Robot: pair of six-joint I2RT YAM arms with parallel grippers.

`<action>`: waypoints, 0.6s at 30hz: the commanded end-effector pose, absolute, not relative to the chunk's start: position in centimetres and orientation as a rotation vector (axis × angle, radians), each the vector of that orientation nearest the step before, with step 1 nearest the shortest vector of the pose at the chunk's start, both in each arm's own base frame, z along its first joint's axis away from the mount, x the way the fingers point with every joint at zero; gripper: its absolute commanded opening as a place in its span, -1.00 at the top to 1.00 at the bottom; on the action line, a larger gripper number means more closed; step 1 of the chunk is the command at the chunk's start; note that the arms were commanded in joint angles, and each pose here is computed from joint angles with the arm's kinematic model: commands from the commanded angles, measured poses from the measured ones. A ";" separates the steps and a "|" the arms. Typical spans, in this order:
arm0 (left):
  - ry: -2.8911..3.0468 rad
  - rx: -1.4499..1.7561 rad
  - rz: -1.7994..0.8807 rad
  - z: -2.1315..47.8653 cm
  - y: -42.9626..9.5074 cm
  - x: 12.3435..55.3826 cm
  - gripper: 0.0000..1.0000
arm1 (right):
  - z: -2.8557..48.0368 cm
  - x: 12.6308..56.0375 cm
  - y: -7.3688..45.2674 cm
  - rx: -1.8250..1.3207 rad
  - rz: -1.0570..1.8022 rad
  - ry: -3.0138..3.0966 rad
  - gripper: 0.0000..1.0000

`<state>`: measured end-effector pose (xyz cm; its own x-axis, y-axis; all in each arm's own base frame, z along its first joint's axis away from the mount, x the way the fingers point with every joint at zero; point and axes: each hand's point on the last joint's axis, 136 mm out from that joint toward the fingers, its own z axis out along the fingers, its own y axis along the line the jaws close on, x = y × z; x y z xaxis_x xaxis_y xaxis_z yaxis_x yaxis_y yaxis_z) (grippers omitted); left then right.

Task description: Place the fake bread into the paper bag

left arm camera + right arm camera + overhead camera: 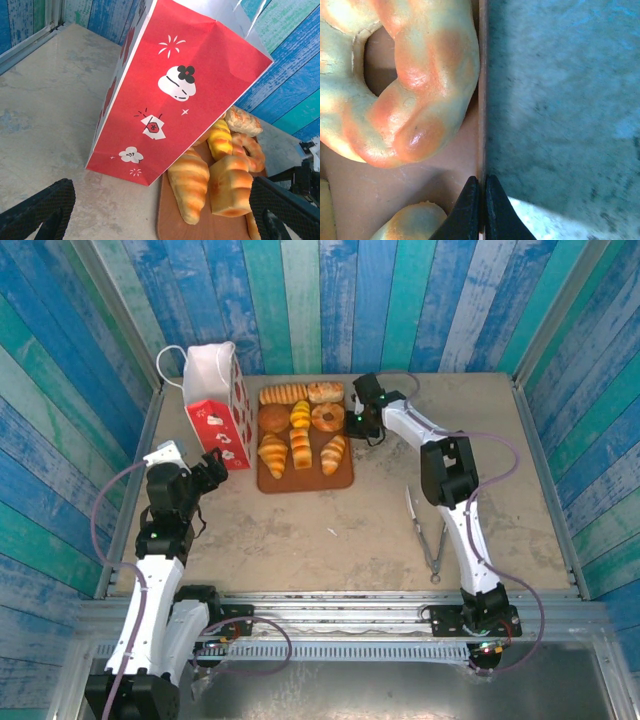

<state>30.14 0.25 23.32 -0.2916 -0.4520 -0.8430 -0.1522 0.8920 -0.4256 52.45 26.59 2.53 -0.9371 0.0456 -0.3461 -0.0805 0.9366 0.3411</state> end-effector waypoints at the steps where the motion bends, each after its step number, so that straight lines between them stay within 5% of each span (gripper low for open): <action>1: 1.858 -0.437 -0.295 24.1 0.4 30.0 -0.88 | 1.1 50.1 23.2 -0.044 0.333 2.837 0.99; 18: 1.829 -0.393 -0.289 26.9 0.2 30.3 -0.88 | 1.0 43.8 15.3 -0.010 0.259 2.889 0.98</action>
<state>30.28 0.35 26.01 -0.2649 -0.4239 -0.8661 -0.1346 0.9057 -0.4020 45.54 17.20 2.28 -0.9586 0.0412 -0.2819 -0.0266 0.9723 0.2323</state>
